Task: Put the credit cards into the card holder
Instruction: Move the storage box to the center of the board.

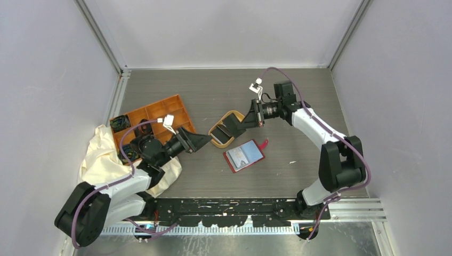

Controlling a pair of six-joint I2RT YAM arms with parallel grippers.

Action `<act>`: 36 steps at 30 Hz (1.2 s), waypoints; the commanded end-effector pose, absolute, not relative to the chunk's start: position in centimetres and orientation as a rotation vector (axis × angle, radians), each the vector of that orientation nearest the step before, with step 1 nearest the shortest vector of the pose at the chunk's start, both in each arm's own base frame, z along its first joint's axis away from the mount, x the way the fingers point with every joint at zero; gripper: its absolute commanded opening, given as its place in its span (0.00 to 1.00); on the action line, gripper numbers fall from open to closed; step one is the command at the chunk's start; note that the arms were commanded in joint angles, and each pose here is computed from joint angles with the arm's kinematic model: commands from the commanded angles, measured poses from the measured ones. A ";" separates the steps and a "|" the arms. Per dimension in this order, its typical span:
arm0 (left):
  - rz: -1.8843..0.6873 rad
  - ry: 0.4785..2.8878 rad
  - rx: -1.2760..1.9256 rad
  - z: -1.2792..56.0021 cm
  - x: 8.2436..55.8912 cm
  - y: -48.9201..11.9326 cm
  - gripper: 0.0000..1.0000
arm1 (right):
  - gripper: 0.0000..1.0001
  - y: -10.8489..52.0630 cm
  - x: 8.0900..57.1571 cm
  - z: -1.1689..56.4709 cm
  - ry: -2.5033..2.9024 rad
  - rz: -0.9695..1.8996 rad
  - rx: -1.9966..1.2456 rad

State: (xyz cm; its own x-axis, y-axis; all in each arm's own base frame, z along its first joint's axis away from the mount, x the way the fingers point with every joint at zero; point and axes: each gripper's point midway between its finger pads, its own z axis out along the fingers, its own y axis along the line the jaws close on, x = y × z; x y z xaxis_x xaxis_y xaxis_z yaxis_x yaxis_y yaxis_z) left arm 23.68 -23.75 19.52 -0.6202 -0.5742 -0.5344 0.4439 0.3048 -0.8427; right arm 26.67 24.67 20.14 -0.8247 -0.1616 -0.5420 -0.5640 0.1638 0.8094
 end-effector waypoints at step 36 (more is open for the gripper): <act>-1.495 1.731 0.068 20.4 23.4 -27.3 0.00 | 0.57 23.4 25.7 19.9 1.926 1.085 -1.231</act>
State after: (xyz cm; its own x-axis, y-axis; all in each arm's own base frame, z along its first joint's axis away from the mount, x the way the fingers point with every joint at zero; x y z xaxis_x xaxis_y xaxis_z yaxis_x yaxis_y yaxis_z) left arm 23.98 -28.63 23.25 -0.6385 -0.5109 -0.5757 0.5701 0.1886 -0.7996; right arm 24.00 26.36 21.53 -0.6057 -0.2911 -0.7405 -0.7911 0.1204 0.5998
